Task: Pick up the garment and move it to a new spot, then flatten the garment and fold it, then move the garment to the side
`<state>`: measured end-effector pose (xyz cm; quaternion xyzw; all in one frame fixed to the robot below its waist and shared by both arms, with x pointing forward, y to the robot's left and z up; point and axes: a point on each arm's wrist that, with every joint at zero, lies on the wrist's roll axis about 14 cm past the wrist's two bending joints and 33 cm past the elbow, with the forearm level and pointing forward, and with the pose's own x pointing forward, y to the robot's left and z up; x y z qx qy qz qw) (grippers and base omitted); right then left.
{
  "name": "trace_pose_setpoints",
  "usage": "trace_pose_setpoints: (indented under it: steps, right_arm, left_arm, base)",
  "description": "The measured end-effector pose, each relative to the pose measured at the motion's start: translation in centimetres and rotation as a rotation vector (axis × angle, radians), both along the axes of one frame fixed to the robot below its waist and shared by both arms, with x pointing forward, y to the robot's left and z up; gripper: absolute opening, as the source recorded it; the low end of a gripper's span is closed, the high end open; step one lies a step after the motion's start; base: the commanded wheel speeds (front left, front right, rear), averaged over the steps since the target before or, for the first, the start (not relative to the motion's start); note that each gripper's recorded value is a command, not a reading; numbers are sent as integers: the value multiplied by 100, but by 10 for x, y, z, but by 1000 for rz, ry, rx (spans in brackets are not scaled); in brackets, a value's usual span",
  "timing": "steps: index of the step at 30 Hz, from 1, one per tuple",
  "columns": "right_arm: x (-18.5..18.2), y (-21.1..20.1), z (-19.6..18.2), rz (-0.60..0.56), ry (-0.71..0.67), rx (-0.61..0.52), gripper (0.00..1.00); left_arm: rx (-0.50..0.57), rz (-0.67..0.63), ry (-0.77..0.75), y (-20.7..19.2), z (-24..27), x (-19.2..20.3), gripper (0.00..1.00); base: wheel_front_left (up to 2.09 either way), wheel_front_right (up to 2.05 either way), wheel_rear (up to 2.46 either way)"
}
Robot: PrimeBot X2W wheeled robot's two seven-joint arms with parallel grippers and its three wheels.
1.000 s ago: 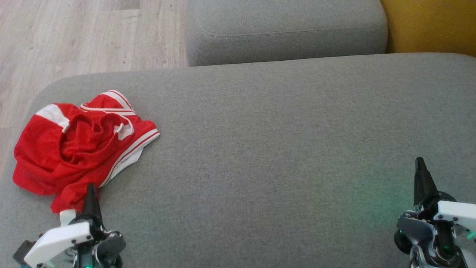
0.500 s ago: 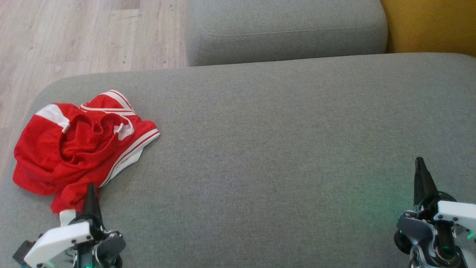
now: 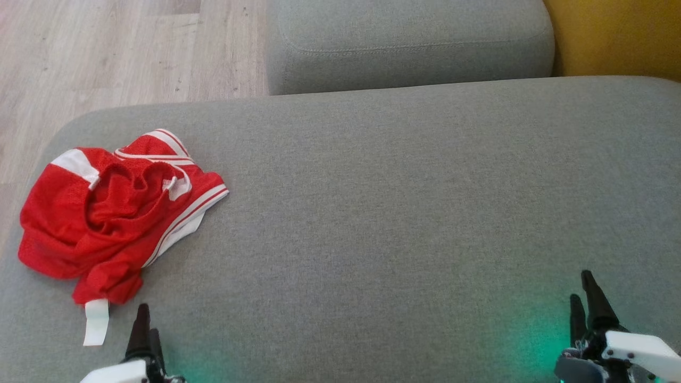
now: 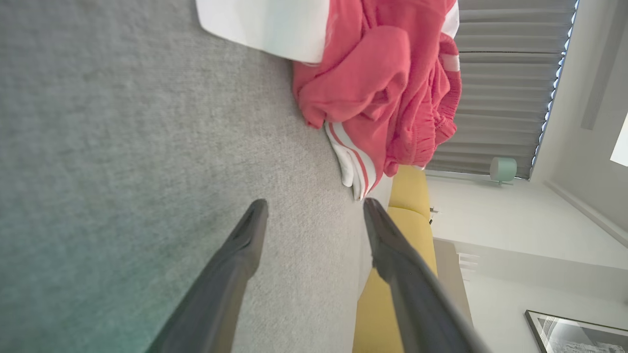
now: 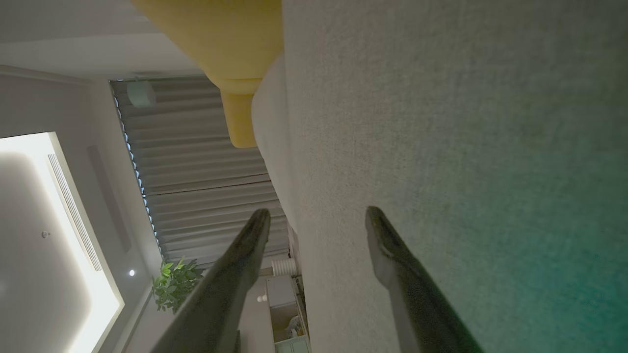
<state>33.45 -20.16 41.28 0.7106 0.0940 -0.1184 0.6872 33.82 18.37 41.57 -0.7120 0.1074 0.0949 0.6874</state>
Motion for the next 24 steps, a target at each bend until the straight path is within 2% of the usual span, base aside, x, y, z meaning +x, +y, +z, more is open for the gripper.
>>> trace_pose_setpoints:
  steps: [7,12,24]
  right_arm:
    - [2,5,2,23,-5,-39,100]
    - [2,10,2,48,-2,-94,100]
    - [4,9,7,104,-7,-304,100]
  left_arm:
    - [54,-10,-8,0,3,2,100]
    - [136,-45,-11,-4,6,4,100]
    - [288,-101,-26,-14,15,7,100]
  base:
    - [0,0,0]
    - [0,0,0]
    - [0,0,0]
